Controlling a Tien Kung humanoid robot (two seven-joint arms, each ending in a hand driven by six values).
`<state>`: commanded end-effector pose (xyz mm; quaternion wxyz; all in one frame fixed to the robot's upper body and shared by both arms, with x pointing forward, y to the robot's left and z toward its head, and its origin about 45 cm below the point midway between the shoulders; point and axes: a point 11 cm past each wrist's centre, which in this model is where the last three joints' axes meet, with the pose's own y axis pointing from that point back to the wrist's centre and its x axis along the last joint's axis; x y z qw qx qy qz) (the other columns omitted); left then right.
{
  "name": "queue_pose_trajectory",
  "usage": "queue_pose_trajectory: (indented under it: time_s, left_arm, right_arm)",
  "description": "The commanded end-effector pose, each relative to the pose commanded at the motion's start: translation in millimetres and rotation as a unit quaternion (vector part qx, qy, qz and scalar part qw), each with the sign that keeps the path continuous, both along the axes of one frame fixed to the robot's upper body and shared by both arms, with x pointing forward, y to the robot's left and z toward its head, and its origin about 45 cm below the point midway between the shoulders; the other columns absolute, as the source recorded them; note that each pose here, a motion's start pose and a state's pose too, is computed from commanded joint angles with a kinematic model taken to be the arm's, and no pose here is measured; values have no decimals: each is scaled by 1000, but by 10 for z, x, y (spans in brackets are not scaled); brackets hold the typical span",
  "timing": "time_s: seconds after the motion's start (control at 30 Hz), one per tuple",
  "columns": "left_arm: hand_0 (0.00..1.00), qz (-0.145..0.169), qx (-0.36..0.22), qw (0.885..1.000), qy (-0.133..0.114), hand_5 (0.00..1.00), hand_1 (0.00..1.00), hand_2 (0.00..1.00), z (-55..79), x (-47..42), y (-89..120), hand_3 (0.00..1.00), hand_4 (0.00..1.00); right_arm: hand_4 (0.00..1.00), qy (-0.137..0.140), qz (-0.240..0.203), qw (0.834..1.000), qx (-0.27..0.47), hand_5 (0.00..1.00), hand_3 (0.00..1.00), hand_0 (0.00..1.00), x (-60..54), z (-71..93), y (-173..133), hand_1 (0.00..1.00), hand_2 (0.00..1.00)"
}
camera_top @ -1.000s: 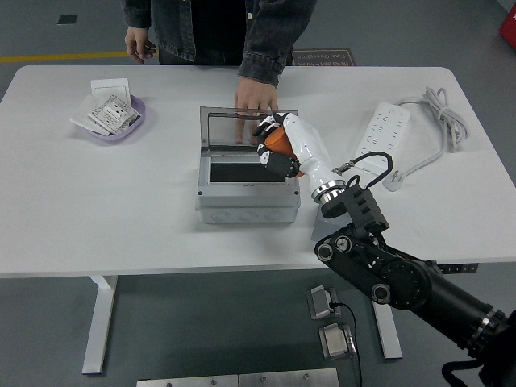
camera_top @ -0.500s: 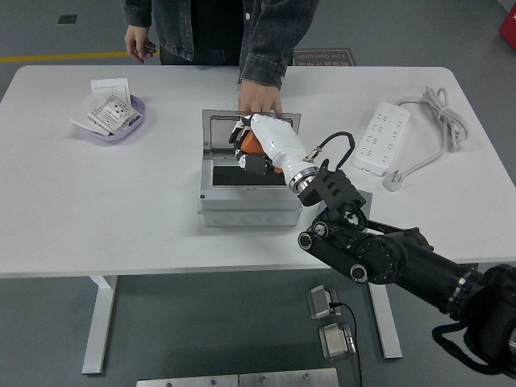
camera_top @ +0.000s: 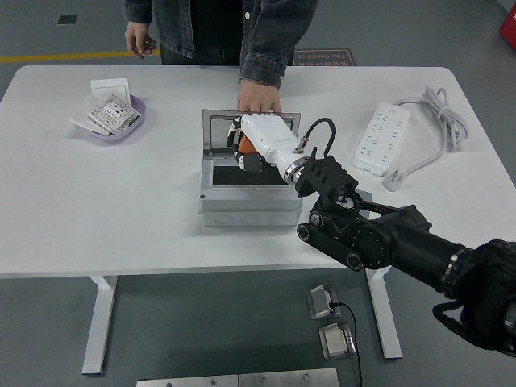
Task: Pick up the cylinder from the cube,place it in the box,flap close box
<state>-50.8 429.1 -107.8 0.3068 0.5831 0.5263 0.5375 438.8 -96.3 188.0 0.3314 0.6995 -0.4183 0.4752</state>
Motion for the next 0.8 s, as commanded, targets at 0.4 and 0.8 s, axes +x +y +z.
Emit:
queue_pose_trajectory:
  time_s: [0.4,0.8]
  left_arm:
    - [650,-3,-1,1000,-2,411,666,596,-4,16,-8,643,718]
    - [650,-5,-2,1000,-1,409,666,596,-5,27,-8,643,717]
  right_arm:
    - [62,-1,3,1000,9,59,246,2,-24,-25,3,72,263]
    - [62,11,5,1000,6,54,250,2,-84,-153,-21,83,264]
